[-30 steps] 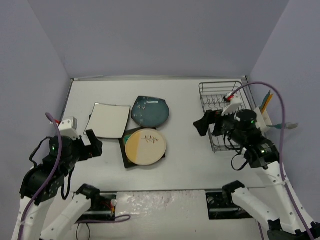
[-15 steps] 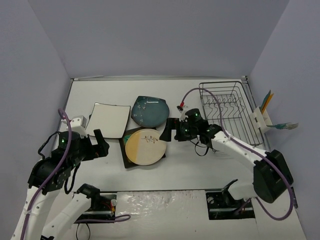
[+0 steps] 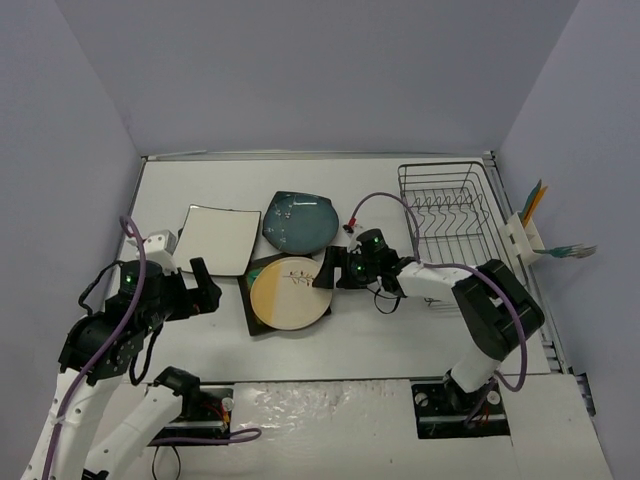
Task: Load the plates into the dish rack
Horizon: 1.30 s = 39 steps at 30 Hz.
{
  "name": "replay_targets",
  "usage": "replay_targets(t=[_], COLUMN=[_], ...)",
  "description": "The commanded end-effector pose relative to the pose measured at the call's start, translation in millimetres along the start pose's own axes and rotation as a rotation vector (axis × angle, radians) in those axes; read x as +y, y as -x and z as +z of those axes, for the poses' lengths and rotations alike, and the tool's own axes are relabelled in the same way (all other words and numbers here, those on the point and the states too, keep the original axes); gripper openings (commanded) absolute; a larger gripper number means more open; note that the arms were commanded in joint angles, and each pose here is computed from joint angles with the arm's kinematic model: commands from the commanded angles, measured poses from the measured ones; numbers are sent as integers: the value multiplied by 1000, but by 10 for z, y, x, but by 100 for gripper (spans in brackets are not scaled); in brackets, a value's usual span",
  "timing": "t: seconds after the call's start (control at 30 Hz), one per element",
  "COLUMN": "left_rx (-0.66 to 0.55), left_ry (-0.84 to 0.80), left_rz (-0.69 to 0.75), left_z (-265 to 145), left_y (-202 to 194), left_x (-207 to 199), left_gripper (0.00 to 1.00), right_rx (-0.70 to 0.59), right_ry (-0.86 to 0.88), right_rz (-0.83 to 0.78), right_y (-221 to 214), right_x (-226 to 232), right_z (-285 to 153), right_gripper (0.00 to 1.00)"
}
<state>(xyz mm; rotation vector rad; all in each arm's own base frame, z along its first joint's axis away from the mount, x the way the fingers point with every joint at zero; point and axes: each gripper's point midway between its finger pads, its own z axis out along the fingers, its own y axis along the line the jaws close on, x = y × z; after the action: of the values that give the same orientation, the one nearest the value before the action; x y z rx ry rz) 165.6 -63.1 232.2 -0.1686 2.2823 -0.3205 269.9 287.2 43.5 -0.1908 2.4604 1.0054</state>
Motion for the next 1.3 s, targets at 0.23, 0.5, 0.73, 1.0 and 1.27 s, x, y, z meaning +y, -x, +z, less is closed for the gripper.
replay_targets(t=[0.23, 0.5, 0.73, 1.0, 1.27], left_rx=[-9, 0, -2, 14, 19], left_ry=[-53, -56, -60, -57, -50], left_rz=[-7, 0, -5, -8, -8], left_z=[50, 99, 135, 189, 198], left_y=[55, 51, 73, 44, 19], left_x=[-124, -138, -160, -163, -143], left_gripper=[97, 97, 97, 97, 97], right_rx=[-73, -104, -119, -125, -117], right_ry=[98, 60, 60, 59, 102], right_rz=[1, 4, -23, 3, 5], right_y=[174, 292, 375, 388, 359], right_x=[66, -82, -43, -220, -191], right_z=[124, -52, -177, -268, -243], right_gripper=[46, 22, 6, 12, 31])
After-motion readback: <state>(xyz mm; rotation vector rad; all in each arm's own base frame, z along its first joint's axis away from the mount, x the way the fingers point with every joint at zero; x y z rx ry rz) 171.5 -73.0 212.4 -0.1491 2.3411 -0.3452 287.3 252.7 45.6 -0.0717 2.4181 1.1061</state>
